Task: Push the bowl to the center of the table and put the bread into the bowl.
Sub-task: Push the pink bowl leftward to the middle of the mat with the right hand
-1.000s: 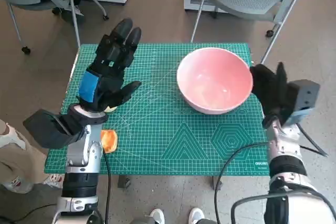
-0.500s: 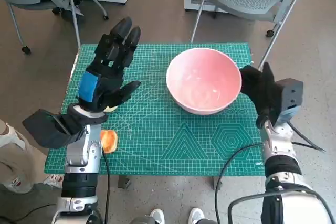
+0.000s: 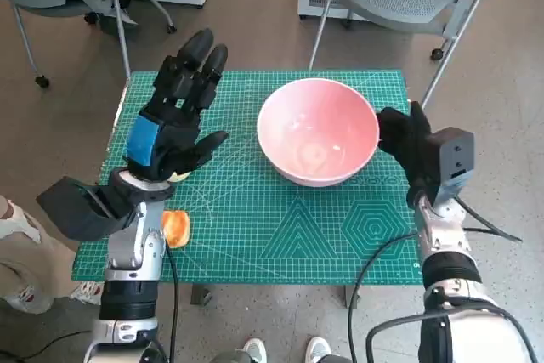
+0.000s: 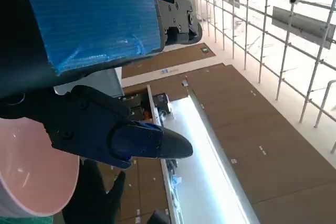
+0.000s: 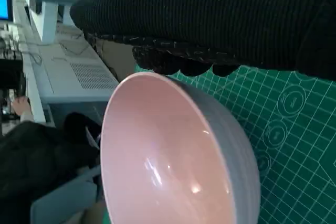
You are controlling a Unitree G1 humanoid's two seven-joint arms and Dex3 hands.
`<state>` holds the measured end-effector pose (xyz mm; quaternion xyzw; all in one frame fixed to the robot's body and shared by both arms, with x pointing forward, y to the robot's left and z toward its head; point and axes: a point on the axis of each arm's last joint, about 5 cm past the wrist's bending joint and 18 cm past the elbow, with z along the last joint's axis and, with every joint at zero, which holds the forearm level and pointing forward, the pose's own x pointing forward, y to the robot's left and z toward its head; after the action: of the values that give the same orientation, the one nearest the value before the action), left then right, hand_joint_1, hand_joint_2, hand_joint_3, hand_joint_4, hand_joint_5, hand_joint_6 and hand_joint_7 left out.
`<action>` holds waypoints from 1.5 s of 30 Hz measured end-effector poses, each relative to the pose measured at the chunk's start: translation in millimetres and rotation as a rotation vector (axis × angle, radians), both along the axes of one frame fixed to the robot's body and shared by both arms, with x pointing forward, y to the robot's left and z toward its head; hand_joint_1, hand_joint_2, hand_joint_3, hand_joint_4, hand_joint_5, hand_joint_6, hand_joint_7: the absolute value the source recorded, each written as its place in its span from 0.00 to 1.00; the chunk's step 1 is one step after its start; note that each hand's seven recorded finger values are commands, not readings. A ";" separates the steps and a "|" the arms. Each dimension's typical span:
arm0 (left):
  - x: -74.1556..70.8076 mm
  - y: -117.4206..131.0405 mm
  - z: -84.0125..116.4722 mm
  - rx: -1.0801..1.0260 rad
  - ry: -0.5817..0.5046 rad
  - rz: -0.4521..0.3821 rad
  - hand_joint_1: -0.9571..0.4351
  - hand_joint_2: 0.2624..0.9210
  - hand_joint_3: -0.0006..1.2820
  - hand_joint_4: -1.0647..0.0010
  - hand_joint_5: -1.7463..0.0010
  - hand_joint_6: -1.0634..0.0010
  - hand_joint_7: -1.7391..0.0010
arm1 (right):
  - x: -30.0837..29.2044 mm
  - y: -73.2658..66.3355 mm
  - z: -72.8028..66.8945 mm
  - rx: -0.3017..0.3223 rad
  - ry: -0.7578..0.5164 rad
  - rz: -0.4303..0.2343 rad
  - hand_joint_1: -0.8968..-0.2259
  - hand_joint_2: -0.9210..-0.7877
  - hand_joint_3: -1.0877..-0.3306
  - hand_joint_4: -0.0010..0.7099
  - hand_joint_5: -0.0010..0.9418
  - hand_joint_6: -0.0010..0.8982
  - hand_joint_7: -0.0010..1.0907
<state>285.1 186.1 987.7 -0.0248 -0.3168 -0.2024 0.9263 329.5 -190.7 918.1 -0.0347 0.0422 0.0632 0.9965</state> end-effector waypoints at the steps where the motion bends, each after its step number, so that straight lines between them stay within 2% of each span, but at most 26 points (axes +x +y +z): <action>1: 0.0 0.0 0.0 0.000 0.000 0.001 0.24 1.00 0.16 0.92 1.00 0.98 0.78 | 0.1 0.5 0.1 -0.001 -0.003 0.002 0.25 0.00 0.28 0.10 0.01 0.13 0.04; 10: 0.0 -0.1 -0.1 0.000 0.001 0.001 0.24 1.00 0.16 0.92 1.00 0.98 0.77 | 0.2 6.7 -0.8 0.007 -0.012 0.025 0.23 0.00 0.31 0.11 0.01 0.13 0.04; 30: 0.2 -0.2 -0.6 -0.001 0.003 0.001 0.24 1.00 0.16 0.92 1.00 0.99 0.76 | 0.4 19.9 -2.5 0.015 -0.024 0.077 0.28 0.00 0.34 0.14 0.01 0.16 0.05; 45: 0.2 -0.2 -0.6 -0.001 0.003 0.003 0.23 1.00 0.16 0.92 1.00 0.99 0.76 | 0.0 30.1 -4.6 0.024 -0.022 0.116 0.29 0.00 0.36 0.14 0.01 0.14 0.04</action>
<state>285.3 185.9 987.0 -0.0253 -0.3154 -0.2007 0.9271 329.4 -160.6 913.5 -0.0258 0.0286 0.1208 0.9919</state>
